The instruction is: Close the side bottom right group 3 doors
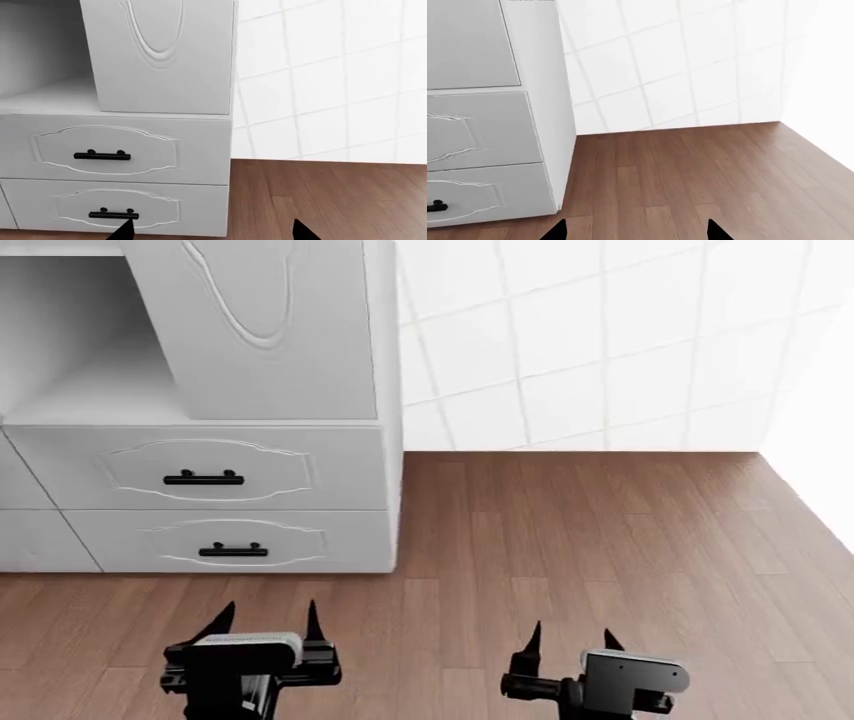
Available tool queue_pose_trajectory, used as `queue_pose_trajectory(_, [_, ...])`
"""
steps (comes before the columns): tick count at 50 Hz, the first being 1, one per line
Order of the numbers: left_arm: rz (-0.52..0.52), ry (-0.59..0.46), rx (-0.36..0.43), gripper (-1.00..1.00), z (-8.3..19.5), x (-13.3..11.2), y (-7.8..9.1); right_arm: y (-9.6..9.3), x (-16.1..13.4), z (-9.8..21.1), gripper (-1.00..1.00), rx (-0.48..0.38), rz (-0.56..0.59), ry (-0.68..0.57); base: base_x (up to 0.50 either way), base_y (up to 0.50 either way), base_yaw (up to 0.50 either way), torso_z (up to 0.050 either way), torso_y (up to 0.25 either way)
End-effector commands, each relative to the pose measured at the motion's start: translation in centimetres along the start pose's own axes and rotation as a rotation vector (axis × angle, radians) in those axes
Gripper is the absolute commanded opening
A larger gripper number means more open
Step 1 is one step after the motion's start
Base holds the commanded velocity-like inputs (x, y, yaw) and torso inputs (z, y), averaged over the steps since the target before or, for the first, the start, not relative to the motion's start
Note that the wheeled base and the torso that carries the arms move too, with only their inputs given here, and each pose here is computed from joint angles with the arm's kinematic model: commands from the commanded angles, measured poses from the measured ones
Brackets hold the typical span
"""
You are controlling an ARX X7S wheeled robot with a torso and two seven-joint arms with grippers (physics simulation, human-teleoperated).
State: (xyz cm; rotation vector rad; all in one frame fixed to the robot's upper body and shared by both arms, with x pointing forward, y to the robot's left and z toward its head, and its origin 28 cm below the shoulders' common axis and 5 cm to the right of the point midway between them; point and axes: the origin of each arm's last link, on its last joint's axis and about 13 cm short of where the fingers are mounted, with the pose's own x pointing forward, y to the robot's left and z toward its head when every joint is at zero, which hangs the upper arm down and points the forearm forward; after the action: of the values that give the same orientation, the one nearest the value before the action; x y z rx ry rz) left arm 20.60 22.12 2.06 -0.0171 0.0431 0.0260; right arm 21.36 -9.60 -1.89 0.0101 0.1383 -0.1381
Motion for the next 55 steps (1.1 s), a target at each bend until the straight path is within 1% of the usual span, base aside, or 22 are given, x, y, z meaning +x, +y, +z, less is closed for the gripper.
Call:
queue_pose_trajectory(1, [0.005, -0.002, 0.0, 1.0, 0.05, 0.09, 0.09, 0.05, -0.07, 0.19, 1.0, -0.009, 0.002, -0.019, 0.0, 0.5, 0.0, 0.0, 0.0])
queue_pose_trajectory(26, [0.01, 0.002, -0.007, 1.0, -0.24, 0.0, 0.1, 0.07, -0.09, -0.22, 1.0, -0.017, -0.002, -0.014, 0.0, 0.5, 0.0, 0.0, 0.0])
queue_pose_trajectory(55, [0.009, 0.004, -0.007, 1.0, -0.13, 0.14, 0.08, 0.07, -0.1, -0.02, 1.0, -0.025, 0.0, -0.026, 0.0, 0.5, 0.0, 0.0, 0.0])
